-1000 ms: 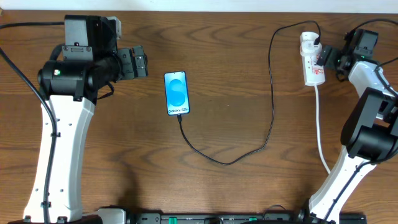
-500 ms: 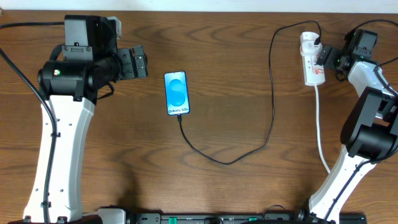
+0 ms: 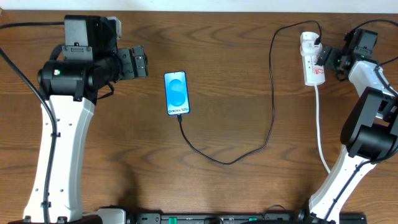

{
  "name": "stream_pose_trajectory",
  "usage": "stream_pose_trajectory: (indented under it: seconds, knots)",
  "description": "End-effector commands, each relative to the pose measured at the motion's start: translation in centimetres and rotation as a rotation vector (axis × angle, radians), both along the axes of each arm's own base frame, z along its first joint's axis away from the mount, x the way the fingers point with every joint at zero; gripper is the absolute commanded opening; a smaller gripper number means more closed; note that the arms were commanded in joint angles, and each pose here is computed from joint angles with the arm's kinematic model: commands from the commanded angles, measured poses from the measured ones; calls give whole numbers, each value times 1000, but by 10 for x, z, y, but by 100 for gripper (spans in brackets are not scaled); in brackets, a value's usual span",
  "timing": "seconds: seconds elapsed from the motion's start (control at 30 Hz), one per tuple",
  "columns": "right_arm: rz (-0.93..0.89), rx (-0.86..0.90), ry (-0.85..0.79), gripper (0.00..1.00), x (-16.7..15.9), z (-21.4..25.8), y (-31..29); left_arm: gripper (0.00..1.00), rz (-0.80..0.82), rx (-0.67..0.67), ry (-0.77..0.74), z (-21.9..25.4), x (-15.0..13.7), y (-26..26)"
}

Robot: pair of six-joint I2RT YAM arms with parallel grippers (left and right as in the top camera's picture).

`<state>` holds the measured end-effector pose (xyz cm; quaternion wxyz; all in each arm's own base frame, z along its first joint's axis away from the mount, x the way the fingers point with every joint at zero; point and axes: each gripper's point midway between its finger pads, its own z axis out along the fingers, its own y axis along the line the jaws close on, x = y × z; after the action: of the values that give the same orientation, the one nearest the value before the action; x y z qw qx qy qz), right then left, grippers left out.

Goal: Plug charger to phone and switch on socket

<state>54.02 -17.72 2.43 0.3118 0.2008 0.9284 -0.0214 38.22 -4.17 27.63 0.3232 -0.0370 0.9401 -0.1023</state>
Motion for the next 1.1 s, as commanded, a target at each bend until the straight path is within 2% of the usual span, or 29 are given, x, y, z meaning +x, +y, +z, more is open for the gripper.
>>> stream_pose_trajectory:
  seconds: [0.0,0.47,0.83,1.07]
  knots:
    - [-18,-39,69,98,-10,-19,-5,98,6,8,-20,7,-1,2]
    - [-20,-49,89,99,-11,-31,-7,98,6,8,-19,7,-1,2]
    - [9,-24,20,99,6,14,-4,98,6,8,-19,7,-1,2]
    - [32,-33,1,98,6,44,-2,98,6,8,-19,7,-1,2]
